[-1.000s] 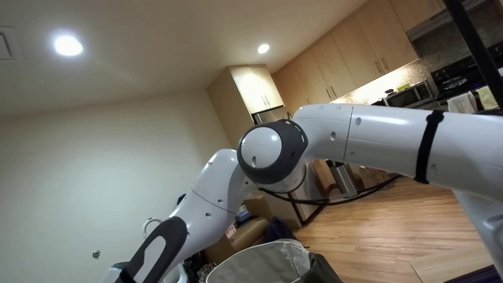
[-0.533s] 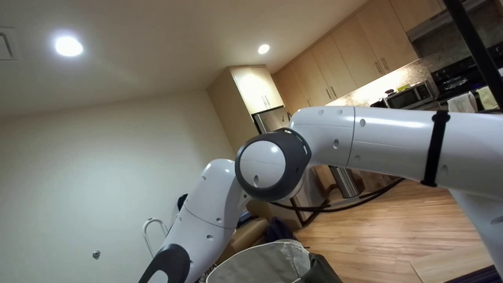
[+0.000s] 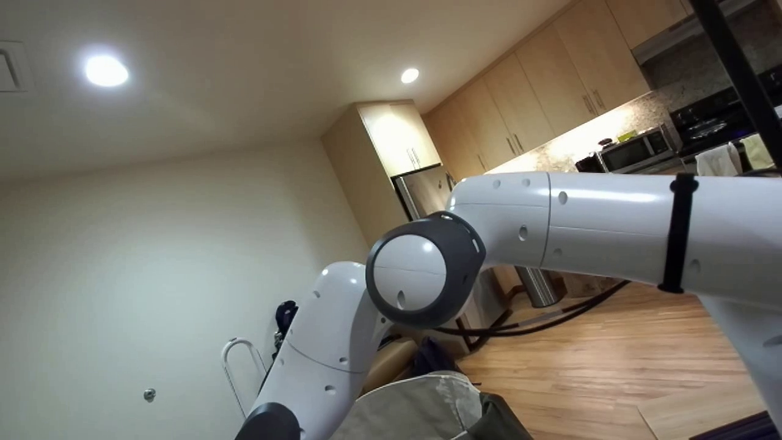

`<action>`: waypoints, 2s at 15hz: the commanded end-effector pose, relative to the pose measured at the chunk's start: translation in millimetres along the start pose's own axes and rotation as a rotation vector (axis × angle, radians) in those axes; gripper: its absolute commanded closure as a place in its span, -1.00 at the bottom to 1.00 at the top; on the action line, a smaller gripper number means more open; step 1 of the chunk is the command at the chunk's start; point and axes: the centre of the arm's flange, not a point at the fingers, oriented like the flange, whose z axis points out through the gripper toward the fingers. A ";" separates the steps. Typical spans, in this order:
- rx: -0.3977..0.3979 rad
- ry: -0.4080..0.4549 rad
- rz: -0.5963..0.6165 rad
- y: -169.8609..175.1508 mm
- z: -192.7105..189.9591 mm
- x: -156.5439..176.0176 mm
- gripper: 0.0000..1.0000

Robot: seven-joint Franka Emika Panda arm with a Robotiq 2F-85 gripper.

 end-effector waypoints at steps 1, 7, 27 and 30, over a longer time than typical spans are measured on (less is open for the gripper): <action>0.079 -0.099 0.093 -1.1 19.4 -14.2 0.85; 0.098 -0.240 0.114 -2.1 59.1 -34.2 0.85; 0.170 -0.228 0.034 -10.4 87.7 -14.0 -0.49; 0.258 -0.155 0.013 -6.4 52.0 20.2 -0.87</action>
